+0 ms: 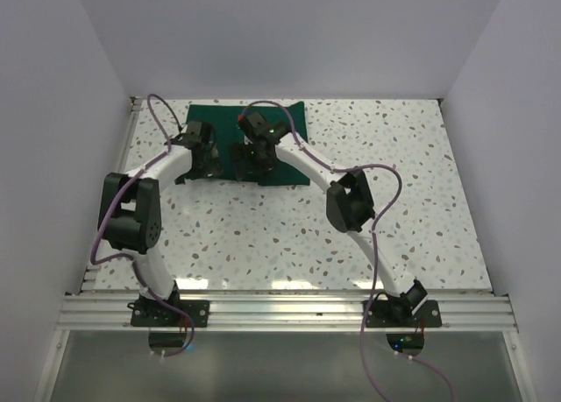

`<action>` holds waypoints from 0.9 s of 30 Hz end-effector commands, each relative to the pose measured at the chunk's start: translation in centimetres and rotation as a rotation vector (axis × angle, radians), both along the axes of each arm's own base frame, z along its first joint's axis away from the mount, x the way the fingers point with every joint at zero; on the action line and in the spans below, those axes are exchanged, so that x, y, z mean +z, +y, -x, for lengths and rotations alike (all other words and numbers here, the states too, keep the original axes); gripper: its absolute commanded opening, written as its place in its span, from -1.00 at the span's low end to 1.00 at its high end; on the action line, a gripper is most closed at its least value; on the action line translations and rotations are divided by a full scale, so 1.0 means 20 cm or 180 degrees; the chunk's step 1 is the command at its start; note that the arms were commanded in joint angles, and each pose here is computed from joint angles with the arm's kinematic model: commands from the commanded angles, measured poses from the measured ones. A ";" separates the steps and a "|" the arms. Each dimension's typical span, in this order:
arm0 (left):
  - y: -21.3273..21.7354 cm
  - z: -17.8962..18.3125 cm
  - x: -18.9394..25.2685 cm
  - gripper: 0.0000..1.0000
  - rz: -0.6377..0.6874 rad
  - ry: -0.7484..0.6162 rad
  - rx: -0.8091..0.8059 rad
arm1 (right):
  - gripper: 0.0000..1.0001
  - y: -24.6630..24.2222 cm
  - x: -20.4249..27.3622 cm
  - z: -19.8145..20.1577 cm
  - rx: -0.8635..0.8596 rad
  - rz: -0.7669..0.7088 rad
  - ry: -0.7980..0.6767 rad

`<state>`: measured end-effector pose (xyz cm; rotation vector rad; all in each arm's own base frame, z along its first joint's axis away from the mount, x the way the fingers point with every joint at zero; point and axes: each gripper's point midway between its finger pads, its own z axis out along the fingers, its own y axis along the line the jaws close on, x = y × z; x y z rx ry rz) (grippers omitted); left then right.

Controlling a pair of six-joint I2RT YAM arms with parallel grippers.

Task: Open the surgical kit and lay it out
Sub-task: Open the surgical kit at the center of the board.

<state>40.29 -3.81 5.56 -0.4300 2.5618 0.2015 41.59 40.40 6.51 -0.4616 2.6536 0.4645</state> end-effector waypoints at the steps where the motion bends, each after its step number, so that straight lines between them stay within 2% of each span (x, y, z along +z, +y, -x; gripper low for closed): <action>1: 0.04 -0.05 0.10 0.99 0.0140 -0.0298 0.0118 | 0.86 -0.01 -0.10 0.02 -0.0020 0.0202 0.0043; 4: 0.07 -0.02 0.09 0.99 0.0147 -0.0273 0.0160 | 0.55 -0.03 -0.20 0.03 -0.0064 0.0337 0.0108; 5: 0.08 -0.01 0.08 0.99 0.0143 -0.0254 0.0171 | 0.31 -0.05 -0.23 0.02 -0.0086 0.0394 0.0102; 7: 0.08 0.00 0.08 0.99 0.0157 -0.0278 0.0184 | 0.12 -0.08 -0.26 0.01 -0.0123 0.0471 0.0113; 8: 0.08 0.01 0.07 0.99 0.0159 -0.0258 0.0182 | -0.05 -0.09 -0.28 0.01 -0.0133 0.0489 0.0142; 10: 0.08 0.01 0.04 0.99 0.0185 -0.0207 0.0185 | -0.17 -0.12 -0.29 -0.01 -0.0178 0.0510 0.0166; 16: 0.06 -0.02 0.03 0.97 0.0226 -0.0167 0.0154 | -0.85 -0.17 -0.22 -0.05 -0.0259 0.0448 0.0135; 21: 0.05 -0.03 0.01 0.96 0.0278 -0.0134 0.0147 | -1.00 -0.23 -0.02 -0.13 -0.0407 0.0296 -0.0011; 23: 0.05 -0.04 0.01 0.96 0.0279 -0.0155 0.0152 | -1.00 -0.28 0.13 -0.17 -0.0499 0.0219 -0.0154; 25: 0.05 -0.06 0.02 0.96 0.0253 -0.0168 0.0162 | -1.00 -0.37 0.31 -0.23 -0.0661 0.0115 -0.0321; 27: 0.06 -0.07 0.01 0.96 0.0230 -0.0164 0.0163 | -1.00 -0.49 0.38 -0.27 -0.0845 0.0090 -0.0357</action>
